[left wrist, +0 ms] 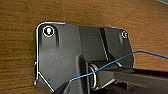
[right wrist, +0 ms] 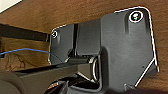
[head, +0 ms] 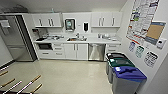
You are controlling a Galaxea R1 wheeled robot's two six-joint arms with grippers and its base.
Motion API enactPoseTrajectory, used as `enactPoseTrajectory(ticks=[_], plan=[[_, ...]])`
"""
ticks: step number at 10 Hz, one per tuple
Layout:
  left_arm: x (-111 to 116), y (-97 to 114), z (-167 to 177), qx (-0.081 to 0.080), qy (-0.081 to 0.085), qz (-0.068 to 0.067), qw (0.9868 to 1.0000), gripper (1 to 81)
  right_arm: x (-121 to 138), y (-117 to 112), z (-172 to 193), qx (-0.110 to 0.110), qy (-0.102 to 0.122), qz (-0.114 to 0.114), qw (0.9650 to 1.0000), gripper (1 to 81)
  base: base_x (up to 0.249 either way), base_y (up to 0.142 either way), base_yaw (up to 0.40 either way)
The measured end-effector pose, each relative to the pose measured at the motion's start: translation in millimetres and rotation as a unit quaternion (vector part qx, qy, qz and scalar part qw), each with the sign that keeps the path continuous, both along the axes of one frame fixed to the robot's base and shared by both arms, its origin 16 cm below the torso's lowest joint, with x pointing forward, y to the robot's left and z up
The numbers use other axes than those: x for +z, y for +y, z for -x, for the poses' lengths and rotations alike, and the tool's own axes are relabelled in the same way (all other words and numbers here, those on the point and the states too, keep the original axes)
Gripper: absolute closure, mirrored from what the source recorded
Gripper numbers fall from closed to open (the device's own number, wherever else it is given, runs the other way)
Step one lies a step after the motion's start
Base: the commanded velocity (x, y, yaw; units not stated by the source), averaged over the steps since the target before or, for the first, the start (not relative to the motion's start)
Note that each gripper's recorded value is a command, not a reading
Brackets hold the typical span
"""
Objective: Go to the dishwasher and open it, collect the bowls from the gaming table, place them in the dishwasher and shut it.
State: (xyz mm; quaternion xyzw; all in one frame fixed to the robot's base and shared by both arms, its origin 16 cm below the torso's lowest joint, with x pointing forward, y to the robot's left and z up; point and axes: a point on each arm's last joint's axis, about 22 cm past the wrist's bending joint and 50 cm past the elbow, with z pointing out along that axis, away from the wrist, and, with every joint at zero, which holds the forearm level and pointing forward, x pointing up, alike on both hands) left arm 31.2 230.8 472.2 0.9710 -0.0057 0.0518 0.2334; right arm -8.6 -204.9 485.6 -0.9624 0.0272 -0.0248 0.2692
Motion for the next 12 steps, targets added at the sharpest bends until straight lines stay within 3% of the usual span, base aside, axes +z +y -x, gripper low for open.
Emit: enactPoseTrajectory(ticks=[12], plan=[[0.0,0.5,0.0,0.0,0.0,0.0,1.0,1.0,0.0,0.3,-0.2,0.0,0.0,0.0,1.0,1.0,0.138,0.0,0.0]])
